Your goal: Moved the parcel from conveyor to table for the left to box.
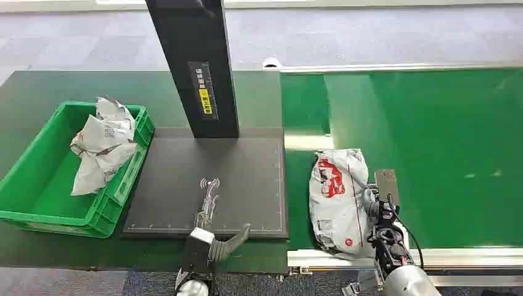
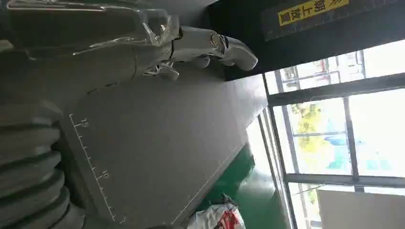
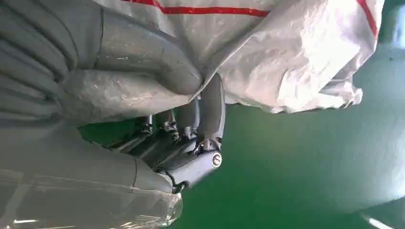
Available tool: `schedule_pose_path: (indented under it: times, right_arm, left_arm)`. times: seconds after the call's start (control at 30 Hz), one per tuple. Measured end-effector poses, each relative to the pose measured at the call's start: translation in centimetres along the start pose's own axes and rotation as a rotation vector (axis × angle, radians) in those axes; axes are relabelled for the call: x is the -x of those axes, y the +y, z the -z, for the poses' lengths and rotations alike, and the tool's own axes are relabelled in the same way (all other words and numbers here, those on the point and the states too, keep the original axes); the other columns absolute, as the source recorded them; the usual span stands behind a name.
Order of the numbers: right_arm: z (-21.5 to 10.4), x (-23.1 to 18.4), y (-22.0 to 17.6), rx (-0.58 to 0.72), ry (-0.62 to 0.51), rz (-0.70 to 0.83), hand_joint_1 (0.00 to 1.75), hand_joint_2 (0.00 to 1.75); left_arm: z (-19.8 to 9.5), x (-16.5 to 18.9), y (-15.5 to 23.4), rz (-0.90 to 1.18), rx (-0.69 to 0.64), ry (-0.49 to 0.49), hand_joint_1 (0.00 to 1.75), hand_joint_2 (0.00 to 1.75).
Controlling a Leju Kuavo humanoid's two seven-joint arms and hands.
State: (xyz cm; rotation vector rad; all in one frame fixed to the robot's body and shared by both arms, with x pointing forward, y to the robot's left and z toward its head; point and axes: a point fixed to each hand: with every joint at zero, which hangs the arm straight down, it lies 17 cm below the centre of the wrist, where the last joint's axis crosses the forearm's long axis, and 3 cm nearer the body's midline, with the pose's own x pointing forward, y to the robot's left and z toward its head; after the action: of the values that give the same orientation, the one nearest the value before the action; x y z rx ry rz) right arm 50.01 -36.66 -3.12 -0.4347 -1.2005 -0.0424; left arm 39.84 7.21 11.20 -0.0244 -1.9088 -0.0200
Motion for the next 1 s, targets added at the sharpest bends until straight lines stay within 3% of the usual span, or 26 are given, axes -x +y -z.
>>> schedule_pose_path:
  times: [0.13,0.5,0.9,1.0]
  right_arm:
    - [0.0,-0.8,-0.1,0.017,-0.043,0.001,1.75,1.75]
    - [-0.4,-12.2,-0.7,0.092,-0.44,0.046,1.75,1.75]
    - [-7.8,-22.9,0.5,0.114,-0.787,0.071,1.75,1.75]
    - [-9.1,-25.8,2.2,0.019,-0.826,0.107,1.75,1.75]
  left_arm:
    - [0.0,0.0,0.2,0.006,-0.007,0.0,0.0,1.75]
    - [0.1,0.2,1.1,0.034,-0.05,0.005,0.0,1.75]
    - [0.3,-0.9,5.0,0.086,-0.217,-0.014,0.0,1.75]
    - [0.3,-1.0,5.2,0.049,-0.22,-0.009,0.0,1.75]
